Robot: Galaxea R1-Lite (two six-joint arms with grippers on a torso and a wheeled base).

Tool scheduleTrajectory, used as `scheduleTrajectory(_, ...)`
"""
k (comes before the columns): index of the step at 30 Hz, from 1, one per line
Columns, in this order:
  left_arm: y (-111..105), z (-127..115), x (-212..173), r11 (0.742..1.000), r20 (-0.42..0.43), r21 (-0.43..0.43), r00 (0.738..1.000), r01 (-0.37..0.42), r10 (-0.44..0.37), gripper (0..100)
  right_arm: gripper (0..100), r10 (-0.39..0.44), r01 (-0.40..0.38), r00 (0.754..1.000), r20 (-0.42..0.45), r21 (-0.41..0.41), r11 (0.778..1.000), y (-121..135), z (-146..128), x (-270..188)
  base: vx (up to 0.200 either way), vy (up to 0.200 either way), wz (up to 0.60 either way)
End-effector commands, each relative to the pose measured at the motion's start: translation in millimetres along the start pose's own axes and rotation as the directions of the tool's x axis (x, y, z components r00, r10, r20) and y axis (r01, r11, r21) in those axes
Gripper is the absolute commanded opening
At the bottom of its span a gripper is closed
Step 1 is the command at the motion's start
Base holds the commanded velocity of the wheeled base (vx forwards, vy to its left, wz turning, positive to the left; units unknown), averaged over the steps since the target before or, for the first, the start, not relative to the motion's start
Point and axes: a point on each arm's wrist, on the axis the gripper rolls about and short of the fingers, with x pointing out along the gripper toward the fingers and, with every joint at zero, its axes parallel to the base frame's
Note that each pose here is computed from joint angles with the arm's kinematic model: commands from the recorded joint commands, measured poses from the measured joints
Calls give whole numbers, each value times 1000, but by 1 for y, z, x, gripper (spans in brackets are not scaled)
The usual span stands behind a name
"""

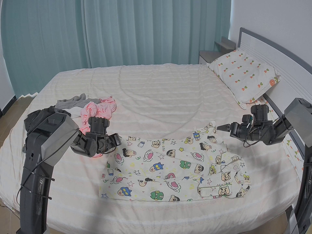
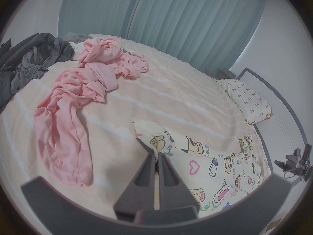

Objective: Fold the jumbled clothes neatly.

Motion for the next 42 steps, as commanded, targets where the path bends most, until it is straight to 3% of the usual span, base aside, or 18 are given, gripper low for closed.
scheduleTrajectory(1,-11,1,-10,1000,8,11,1000,1,-1,0,100,-42,43,999,-23,27,999,-25,-2,33,0,0,0)
scheduleTrajectory(8,-23,-9,-10,1000,-2,16,1000,4,-4,0,100,-127,127,992,-15,44,991,-46,7,57,0,0,0)
scheduleTrajectory(18,-33,-11,-11,1000,0,6,1000,23,-23,0,100,-142,146,988,-68,60,987,-58,2,86,0,0,0)
scheduleTrajectory(34,-31,-5,-13,1000,27,-8,1000,6,-5,0,100,-94,97,988,-124,16,995,-24,-9,117,0,0,0)
scheduleTrajectory(35,-31,-5,-13,1000,27,-8,1000,6,-5,0,0,-94,97,988,-124,16,995,-24,-9,117,0,0,0)
scheduleTrajectory(42,-30,-5,-13,1000,41,-10,999,4,-3,0,0,-102,106,987,-126,28,994,-27,-4,114,0,0,0)
